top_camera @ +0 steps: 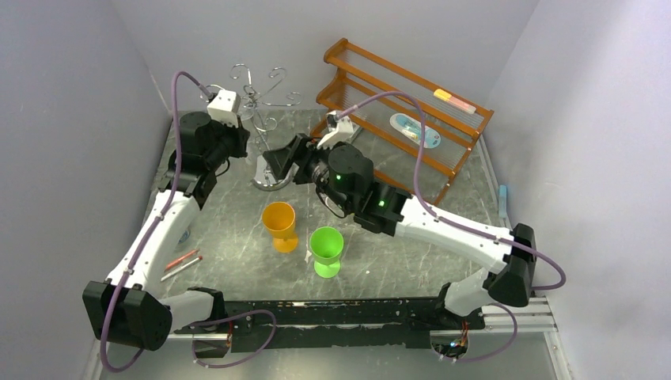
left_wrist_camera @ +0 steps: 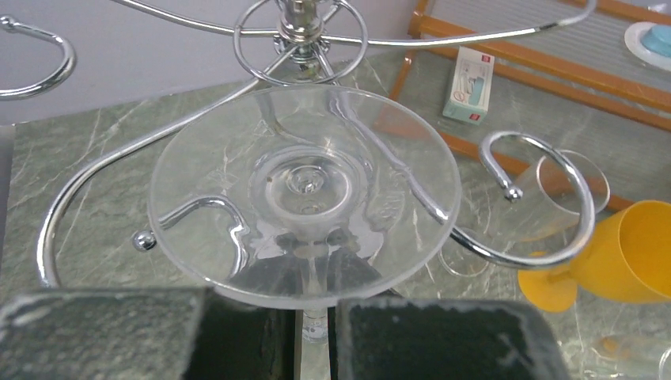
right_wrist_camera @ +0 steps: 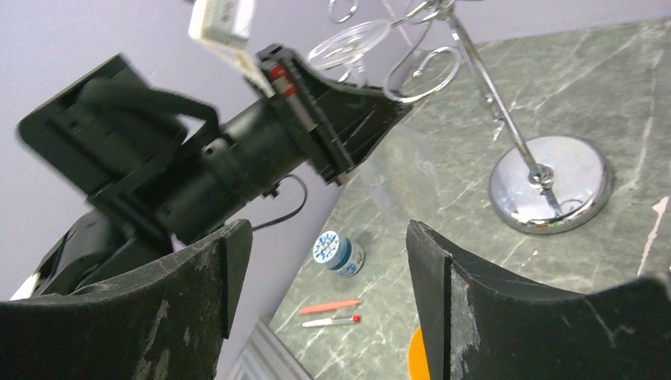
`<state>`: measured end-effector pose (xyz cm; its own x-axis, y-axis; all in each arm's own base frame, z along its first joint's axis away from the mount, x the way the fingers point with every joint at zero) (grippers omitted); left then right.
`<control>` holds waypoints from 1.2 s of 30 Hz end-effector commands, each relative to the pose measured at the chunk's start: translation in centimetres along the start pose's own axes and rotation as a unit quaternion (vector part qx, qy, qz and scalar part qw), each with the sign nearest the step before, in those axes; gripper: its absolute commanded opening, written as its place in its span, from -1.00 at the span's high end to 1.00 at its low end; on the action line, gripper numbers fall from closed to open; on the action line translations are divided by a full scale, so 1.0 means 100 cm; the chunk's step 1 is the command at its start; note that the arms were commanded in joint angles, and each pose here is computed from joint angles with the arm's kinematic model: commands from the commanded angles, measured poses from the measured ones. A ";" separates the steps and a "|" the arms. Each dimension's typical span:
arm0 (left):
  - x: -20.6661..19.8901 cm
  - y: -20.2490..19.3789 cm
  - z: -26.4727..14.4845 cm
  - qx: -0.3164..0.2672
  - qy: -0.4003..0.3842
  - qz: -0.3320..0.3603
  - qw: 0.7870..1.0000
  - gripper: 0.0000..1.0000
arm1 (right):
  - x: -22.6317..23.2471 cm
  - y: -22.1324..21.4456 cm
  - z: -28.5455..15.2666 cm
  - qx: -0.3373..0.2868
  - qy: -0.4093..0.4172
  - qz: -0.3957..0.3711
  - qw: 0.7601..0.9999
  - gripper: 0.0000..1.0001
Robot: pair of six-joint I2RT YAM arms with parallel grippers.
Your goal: Place the wine glass upside down on the wine glass rack
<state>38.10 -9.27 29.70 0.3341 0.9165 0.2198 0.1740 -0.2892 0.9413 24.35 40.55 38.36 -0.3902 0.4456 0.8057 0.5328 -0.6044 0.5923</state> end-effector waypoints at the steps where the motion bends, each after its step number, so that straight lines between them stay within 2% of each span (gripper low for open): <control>1: 0.019 0.021 -0.002 -0.047 0.053 -0.021 0.997 0.90 | -0.013 0.011 0.017 -0.024 -0.036 0.029 0.999 -0.50; 8: 0.027 0.014 -0.008 -0.050 0.087 -0.036 0.994 0.90 | -0.028 0.007 0.041 -0.016 -0.036 0.055 0.998 -0.47; 25: 0.033 -0.002 -0.019 -0.039 0.085 -0.044 0.995 0.90 | -0.034 0.015 0.071 -0.024 0.003 0.073 0.997 -0.38; 32: 0.037 -0.009 -0.020 -0.025 0.078 -0.023 0.996 0.90 | -0.043 0.013 0.086 -0.018 0.000 0.074 0.997 -0.38; 36: 0.035 -0.011 -0.023 -0.022 0.060 -0.010 0.998 0.90 | -0.046 0.006 0.094 -0.005 0.003 0.069 0.998 -0.31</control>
<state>37.31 -5.53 28.82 0.1932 0.9613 0.1964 0.1807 -0.2317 0.9559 32.98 43.54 34.07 -0.2957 0.3846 0.8744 0.5689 -0.6644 0.4847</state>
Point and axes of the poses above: each gripper's point midway between its finger pads, its own z axis out along the fingers, its own x axis along the line the jaws close on, y = z × x, the point moved 1 cm from there along -z, back along the fingers, and after that the axes turned 15 degrees about z, right-handed, at the moved point
